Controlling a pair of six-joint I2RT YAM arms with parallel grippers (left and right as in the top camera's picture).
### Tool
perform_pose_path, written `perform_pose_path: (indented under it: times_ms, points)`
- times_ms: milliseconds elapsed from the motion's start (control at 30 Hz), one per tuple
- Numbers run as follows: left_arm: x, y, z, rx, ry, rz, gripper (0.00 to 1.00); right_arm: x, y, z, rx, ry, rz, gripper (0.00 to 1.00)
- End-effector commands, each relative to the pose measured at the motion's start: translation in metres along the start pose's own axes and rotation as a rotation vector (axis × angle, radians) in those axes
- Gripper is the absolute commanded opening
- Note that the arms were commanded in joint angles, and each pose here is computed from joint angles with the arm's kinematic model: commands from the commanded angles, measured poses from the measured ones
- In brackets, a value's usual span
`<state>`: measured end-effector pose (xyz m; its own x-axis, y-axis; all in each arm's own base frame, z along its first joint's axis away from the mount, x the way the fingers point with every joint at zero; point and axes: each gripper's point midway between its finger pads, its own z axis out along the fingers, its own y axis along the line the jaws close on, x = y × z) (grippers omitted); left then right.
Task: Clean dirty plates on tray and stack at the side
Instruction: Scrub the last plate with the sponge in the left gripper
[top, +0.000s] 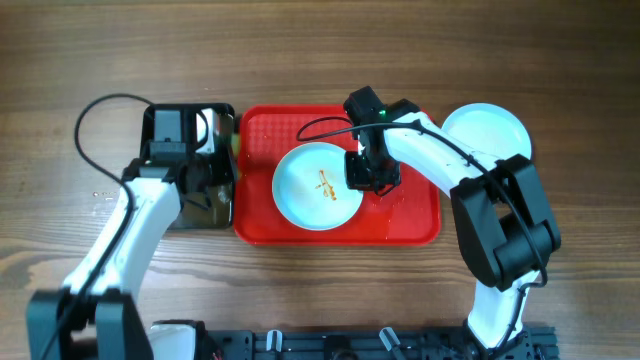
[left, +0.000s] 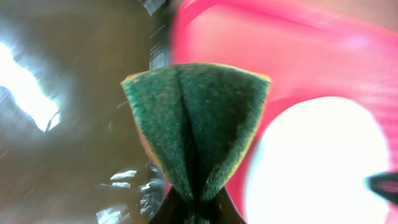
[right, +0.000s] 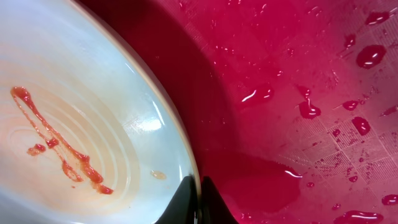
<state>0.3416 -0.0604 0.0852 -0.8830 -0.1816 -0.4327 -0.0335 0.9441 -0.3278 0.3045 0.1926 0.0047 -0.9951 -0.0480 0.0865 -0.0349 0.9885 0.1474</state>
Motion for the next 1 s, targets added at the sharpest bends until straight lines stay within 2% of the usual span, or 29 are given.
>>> perform_pose_path:
  times_ms: [0, 67, 133, 267, 400, 500, 633, 967]
  points:
    - [-0.012, -0.059, -0.027, 0.311, -0.022, 0.024, 0.04, 0.002, -0.010, 0.002, 0.042, -0.004, -0.013, 0.04]
    - [-0.003, -0.075, -0.025, 0.424, 0.046, -0.025, 0.04, 0.001, -0.009, 0.002, 0.041, -0.007, -0.014, 0.04]
    - [0.009, -0.096, -0.019, 0.600, 0.141, -0.044, 0.04, 0.001, -0.009, 0.002, 0.041, -0.006, -0.014, 0.04]
    - [0.029, -0.110, 0.002, 0.769, 0.284, -0.095, 0.04, 0.001, -0.009, 0.002, 0.041, -0.006, -0.014, 0.04]
    - [0.064, -0.124, 0.030, 0.783, 0.426, -0.103, 0.04, 0.001, -0.009, 0.002, 0.040, -0.008, -0.014, 0.04]
    - [0.079, -0.145, 0.044, 0.794, 0.481, -0.094, 0.04, 0.001, -0.009, 0.002, 0.041, -0.007, -0.014, 0.04]
    - [0.080, -0.156, 0.059, 0.719, 0.473, -0.121, 0.04, 0.001, -0.009, 0.002, 0.041, -0.006, -0.014, 0.04]
    - [0.092, -0.164, 0.063, 0.676, 0.509, -0.148, 0.04, 0.001, -0.009, 0.002, 0.041, -0.007, -0.014, 0.04]
